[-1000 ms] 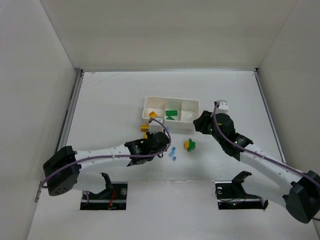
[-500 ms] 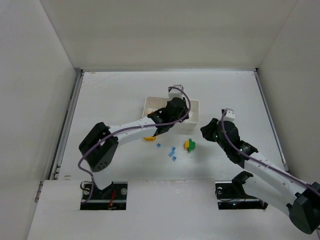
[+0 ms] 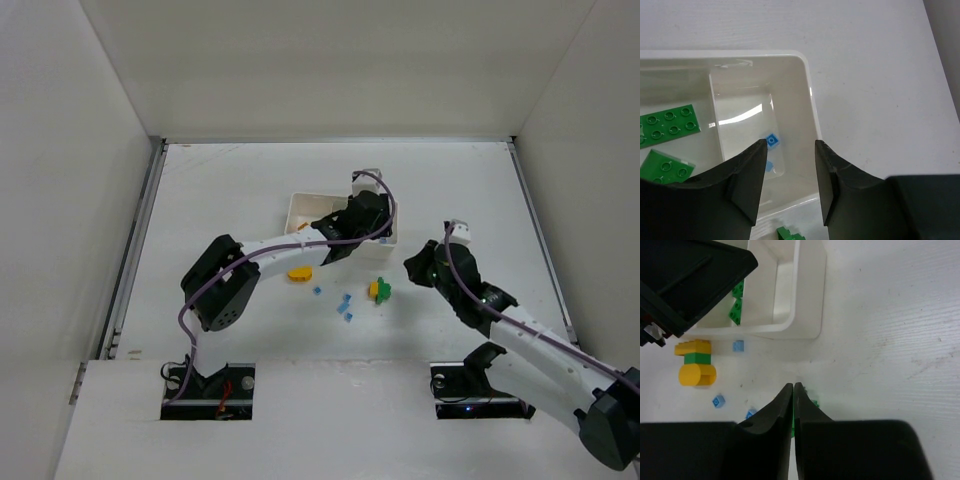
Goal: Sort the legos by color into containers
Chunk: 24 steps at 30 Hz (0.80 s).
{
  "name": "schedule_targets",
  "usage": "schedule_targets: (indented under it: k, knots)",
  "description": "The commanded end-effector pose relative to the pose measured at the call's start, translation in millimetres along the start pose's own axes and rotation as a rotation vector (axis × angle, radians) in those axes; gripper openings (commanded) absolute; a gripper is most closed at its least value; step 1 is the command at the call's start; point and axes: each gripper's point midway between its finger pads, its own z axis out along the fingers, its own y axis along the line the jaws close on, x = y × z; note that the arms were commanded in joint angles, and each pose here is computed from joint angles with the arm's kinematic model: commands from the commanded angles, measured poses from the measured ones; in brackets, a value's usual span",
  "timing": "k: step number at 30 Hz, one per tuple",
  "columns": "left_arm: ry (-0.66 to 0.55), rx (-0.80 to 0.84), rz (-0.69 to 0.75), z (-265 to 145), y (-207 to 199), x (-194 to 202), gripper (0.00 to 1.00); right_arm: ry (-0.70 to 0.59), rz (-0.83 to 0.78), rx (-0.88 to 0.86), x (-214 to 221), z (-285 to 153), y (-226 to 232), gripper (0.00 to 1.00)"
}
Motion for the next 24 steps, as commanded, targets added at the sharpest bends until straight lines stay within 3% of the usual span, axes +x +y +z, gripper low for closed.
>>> schedule_targets:
  k: [1, 8, 15, 19, 24]
  knots:
    - [-0.079, 0.051, 0.000, -20, -20, -36, 0.41, 0.013, 0.006, 0.002, -3, 0, 7, 0.05]
    - [-0.095, 0.013, 0.008, -60, 3, -28, 0.39, 0.044, -0.009, 0.033, 1, 5, 8, 0.00]
    - [-0.024, -0.117, 0.055, -112, 57, 24, 0.33, 0.078, -0.032, 0.008, 11, 3, 25, 0.03]
    - [0.020, -0.193, 0.102, -138, 84, 54, 0.32, 0.165, -0.120, -0.075, 42, -6, 55, 0.11]
    - [0.056, -0.259, 0.103, -157, 111, 79, 0.33, 0.295, -0.268, -0.180, 99, -17, 88, 0.30]
